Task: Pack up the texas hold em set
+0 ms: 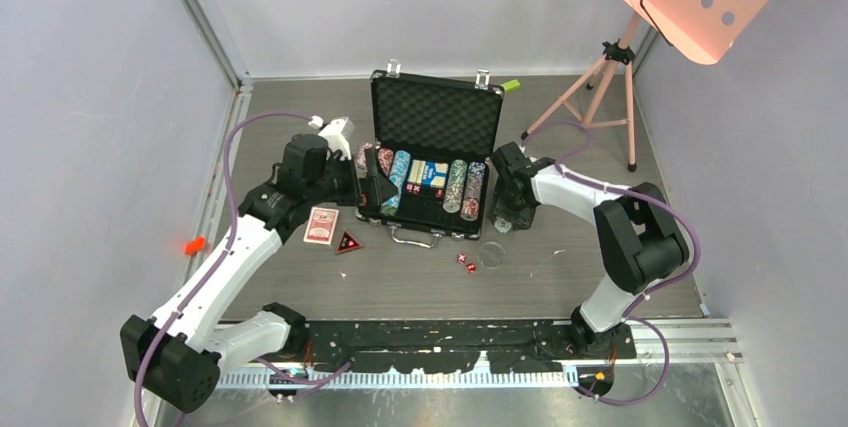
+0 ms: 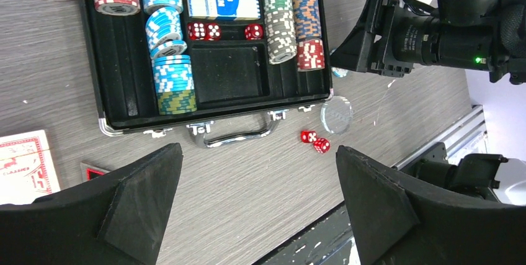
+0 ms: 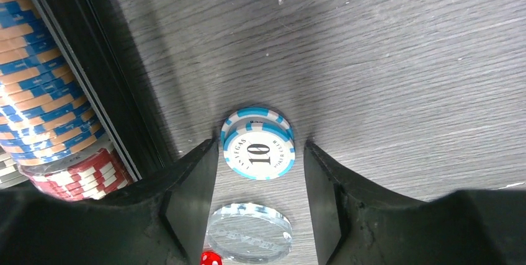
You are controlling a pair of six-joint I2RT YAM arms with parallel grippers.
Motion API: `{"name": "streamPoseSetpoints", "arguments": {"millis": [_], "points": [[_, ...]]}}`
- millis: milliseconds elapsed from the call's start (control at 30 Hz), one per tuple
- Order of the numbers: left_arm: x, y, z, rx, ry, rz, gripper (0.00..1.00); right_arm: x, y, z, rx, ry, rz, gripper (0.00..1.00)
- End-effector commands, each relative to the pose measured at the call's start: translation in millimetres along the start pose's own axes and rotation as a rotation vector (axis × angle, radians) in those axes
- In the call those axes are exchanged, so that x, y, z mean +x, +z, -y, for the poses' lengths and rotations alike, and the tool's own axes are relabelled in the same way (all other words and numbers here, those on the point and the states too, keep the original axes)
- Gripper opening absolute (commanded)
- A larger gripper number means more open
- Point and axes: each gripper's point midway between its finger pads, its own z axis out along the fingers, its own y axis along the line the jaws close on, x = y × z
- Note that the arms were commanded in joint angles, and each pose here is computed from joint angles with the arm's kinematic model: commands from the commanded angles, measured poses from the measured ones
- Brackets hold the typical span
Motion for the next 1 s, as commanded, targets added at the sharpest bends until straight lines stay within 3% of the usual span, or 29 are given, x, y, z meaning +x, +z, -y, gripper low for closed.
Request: {"name": "streamPoseSetpoints", "arguments": {"millis": [0, 167, 300, 433, 733, 967], "points": [[-15.2, -10.9, -2.5, -0.030, 0.050, 0.063, 0.98, -5.6, 13.1, 8.3, 0.053, -0.028, 0.013, 0.62], [-13.4, -15.2, -13.4, -0.084, 0.079, 0.067, 0.98, -2.0, 18.2, 7.7, 0.057, -0.041, -0.011, 0.61], [-12.6, -16.3, -17.0, -0.097, 0.093, 0.074, 0.98, -4.7, 12.2, 7.3, 0.047, -0.043, 0.004, 0.44], [-4.6, -13.5, -6.7, -0.022, 0.101, 0.051, 0.98, -12.3, -3.3, 6.2, 0.028, -0.036, 0.039, 0.35], [2.8, -6.2, -5.5, 0.016, 0.032, 0.082, 0.98, -18.2, -40.6, 5.1, -0.045, -0.022, 0.099, 0.31], [3.7, 7.4, 16.0, 0.166, -0.046, 0.112, 0.99, -18.4, -52.7, 4.0, -0.068, -0.031, 0.101, 0.31]]}}
